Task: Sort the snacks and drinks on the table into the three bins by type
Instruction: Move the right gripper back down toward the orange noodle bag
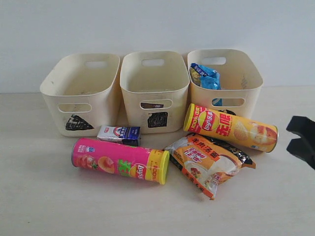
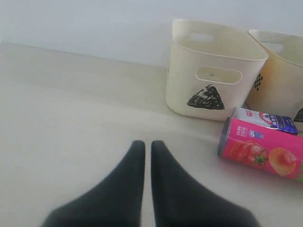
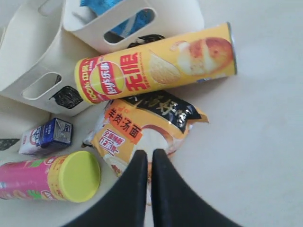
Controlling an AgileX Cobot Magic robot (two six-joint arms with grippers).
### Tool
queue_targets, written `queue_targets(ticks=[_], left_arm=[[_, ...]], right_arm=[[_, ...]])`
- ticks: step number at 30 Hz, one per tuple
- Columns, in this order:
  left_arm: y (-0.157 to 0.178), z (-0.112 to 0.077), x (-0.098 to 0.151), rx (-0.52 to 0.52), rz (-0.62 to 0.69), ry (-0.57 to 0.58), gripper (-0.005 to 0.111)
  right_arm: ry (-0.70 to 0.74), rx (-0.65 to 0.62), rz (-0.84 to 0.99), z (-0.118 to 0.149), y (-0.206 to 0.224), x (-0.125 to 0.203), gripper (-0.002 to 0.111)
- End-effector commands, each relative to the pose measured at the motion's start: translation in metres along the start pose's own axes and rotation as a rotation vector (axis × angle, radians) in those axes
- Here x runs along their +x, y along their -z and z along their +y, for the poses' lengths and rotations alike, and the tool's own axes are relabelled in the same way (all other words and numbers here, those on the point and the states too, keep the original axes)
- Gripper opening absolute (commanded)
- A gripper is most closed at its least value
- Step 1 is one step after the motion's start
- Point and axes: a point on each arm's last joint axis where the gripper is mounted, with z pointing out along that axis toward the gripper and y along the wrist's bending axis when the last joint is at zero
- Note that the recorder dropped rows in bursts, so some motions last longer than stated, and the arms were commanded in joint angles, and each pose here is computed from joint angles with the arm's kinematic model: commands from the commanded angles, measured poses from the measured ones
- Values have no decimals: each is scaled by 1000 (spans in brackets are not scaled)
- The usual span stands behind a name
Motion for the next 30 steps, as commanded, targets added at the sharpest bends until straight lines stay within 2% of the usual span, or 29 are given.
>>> queue_targets(ticks=[1, 10, 15, 19, 25, 27, 30], left_arm=[[0, 0, 1, 6, -5, 6, 4], [0, 0, 1, 6, -5, 6, 4], [0, 0, 1, 6, -5, 6, 4], [0, 0, 1, 6, -5, 6, 4], [0, 0, 1, 6, -5, 6, 4], [0, 0, 1, 6, -5, 6, 4], [0, 0, 1, 6, -5, 6, 4]], right_arm=[[-121, 18, -37, -9, 0, 8, 0], [-277, -95, -200, 8, 3, 4, 0], [-287, -156, -233, 16, 1, 5, 0], [-410, -135, -189, 5, -14, 21, 0], [-566, -255, -178, -11, -34, 46, 0], [-592, -210, -95, -16, -47, 59, 0], [-621, -183, -63, -21, -56, 67, 0]])
